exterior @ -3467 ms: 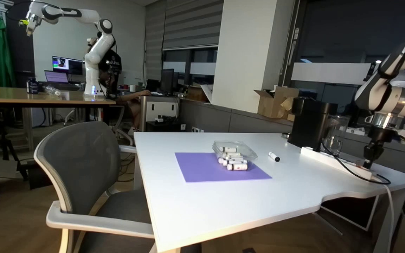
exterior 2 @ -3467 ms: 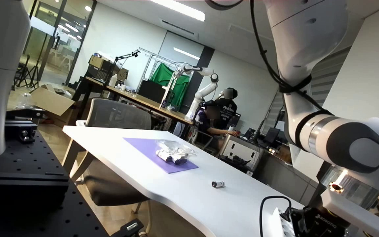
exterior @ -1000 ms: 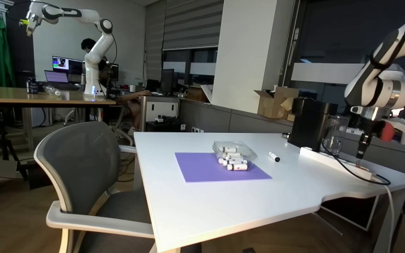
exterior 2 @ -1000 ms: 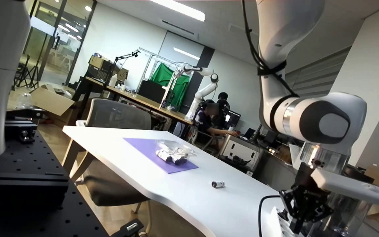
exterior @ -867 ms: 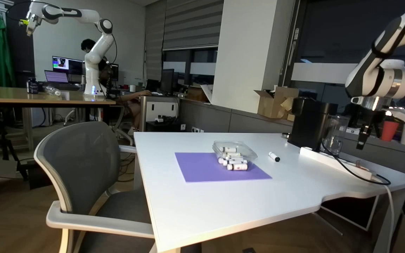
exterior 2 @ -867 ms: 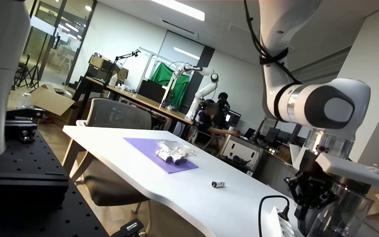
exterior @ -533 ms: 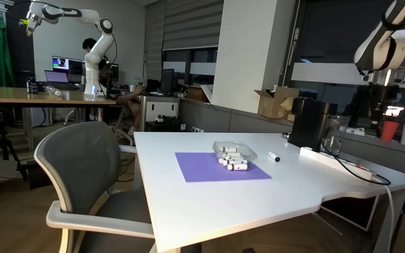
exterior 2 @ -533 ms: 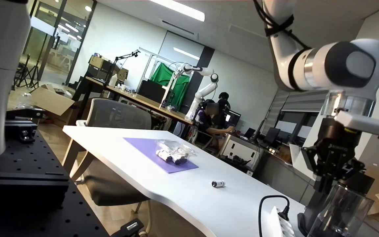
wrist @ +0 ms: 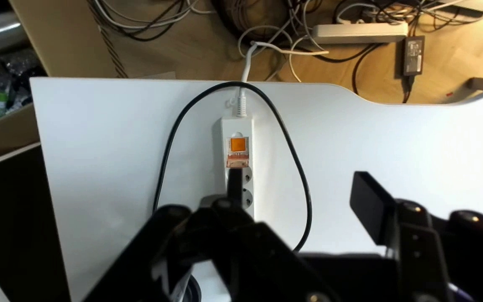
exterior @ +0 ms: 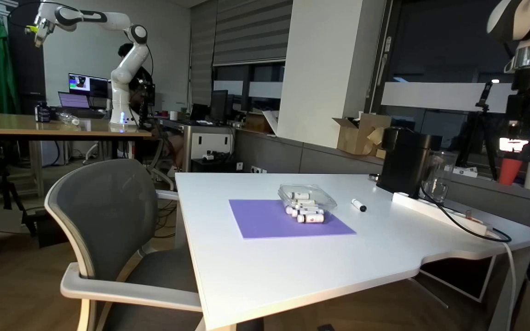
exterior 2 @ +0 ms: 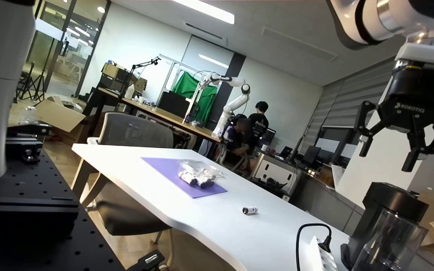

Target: Press the switch on the adapter

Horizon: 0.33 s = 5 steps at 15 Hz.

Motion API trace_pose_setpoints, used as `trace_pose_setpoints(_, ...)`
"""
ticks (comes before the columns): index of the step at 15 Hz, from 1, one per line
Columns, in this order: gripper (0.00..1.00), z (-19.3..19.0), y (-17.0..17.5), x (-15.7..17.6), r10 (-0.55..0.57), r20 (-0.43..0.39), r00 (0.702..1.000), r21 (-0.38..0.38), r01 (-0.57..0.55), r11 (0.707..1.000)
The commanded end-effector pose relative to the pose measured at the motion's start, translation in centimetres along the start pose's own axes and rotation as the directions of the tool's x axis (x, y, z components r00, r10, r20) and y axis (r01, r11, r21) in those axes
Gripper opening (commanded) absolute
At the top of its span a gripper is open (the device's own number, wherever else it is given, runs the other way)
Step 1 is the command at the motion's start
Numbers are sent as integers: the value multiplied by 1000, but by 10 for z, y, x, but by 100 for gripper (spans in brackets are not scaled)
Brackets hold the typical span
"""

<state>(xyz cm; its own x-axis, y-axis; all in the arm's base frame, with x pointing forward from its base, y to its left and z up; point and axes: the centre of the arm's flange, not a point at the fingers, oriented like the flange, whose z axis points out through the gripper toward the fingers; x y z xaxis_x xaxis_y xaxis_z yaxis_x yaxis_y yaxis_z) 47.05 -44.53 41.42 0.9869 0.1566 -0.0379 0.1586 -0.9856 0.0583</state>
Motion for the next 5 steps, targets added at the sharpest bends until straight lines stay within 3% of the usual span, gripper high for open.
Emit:
trace_pose_setpoints(1, 98, -32, -10, -22, 113, -34, 993, 32, -111, 993)
trace_pose_setpoints(2, 100, -19, 0, -11, 52, -18, 998, 22, -52, 998)
trace_pose_setpoints(3, 88, -24, 0, -15, 54, -24, 998, 20, -54, 998)
trace_pose_setpoints(5, 100, -22, 1, -14, 52, -21, 998, 22, -51, 998)
